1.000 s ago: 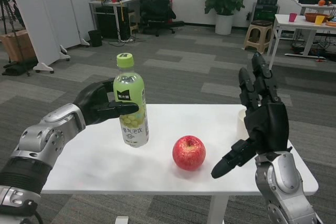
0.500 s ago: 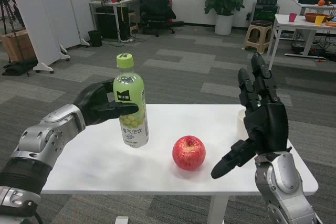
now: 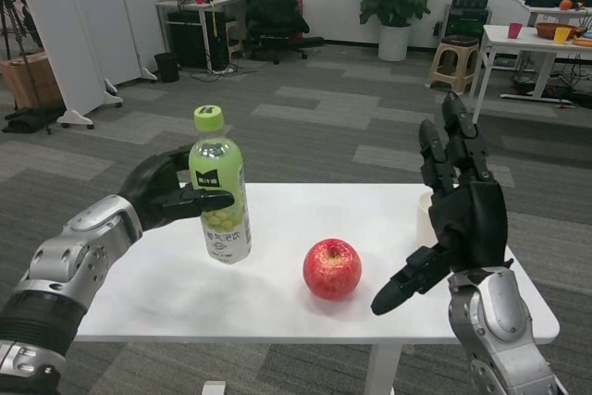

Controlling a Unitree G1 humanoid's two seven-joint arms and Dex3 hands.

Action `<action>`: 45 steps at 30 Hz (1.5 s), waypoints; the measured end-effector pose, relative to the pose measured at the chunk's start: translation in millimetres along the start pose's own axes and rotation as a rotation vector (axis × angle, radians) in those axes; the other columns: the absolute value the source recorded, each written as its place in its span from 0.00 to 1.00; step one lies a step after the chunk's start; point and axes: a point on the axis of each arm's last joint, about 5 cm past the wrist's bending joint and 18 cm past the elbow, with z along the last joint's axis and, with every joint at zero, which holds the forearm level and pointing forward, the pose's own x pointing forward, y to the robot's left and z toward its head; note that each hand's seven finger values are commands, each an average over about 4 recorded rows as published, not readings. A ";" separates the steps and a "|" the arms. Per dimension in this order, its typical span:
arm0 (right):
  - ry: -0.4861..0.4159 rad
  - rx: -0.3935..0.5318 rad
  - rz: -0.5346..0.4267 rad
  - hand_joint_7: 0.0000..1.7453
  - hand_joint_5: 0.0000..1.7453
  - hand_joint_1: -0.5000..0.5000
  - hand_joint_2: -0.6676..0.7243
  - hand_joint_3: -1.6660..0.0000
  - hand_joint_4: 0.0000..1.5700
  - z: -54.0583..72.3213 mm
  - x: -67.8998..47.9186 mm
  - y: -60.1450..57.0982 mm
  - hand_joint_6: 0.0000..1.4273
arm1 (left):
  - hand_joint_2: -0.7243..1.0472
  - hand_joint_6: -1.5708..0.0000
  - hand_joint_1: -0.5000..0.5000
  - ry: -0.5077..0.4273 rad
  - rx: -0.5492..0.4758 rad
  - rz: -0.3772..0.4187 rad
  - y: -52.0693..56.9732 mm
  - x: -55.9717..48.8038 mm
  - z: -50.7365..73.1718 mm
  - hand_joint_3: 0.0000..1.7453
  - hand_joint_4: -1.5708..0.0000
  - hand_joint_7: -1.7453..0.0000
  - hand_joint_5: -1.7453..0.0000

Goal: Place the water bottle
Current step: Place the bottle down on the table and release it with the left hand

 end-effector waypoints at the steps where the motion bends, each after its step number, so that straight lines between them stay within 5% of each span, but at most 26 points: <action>1: 0.000 0.000 0.000 0.00 0.00 0.04 0.82 1.00 0.00 0.0 0.0 0.0 0.00 | 0.85 0.20 0.38 0.004 -0.004 0.007 1.2 -1.5 -2.7 0.03 0.02 0.28 0.00; 20: 0.006 0.004 -0.002 0.00 0.00 0.04 0.82 1.00 0.00 -0.8 -0.3 -0.4 0.00 | 0.85 0.19 0.35 0.048 -0.051 0.109 18.7 -21.6 -36.9 0.00 0.02 0.28 0.00; 32: 0.015 0.002 -0.006 0.00 0.00 0.04 0.82 1.00 0.00 -2.4 -0.9 -1.1 0.00 | 0.86 0.19 0.33 0.041 -0.005 0.148 25.0 -25.9 -45.0 0.03 0.04 0.32 0.00; 39: 0.015 0.005 -0.007 0.00 0.00 0.04 0.84 1.00 0.00 -2.4 -0.9 -1.1 0.00 | 0.90 0.31 0.29 0.033 0.004 0.154 26.0 -26.6 -46.0 0.00 0.20 0.48 0.00; 45: 0.016 0.007 -0.008 0.00 0.00 0.04 0.82 1.00 0.00 -2.4 -0.9 -1.2 0.00 | 0.95 0.47 0.25 0.033 0.002 0.155 26.1 -26.7 -46.3 0.00 0.50 0.64 0.03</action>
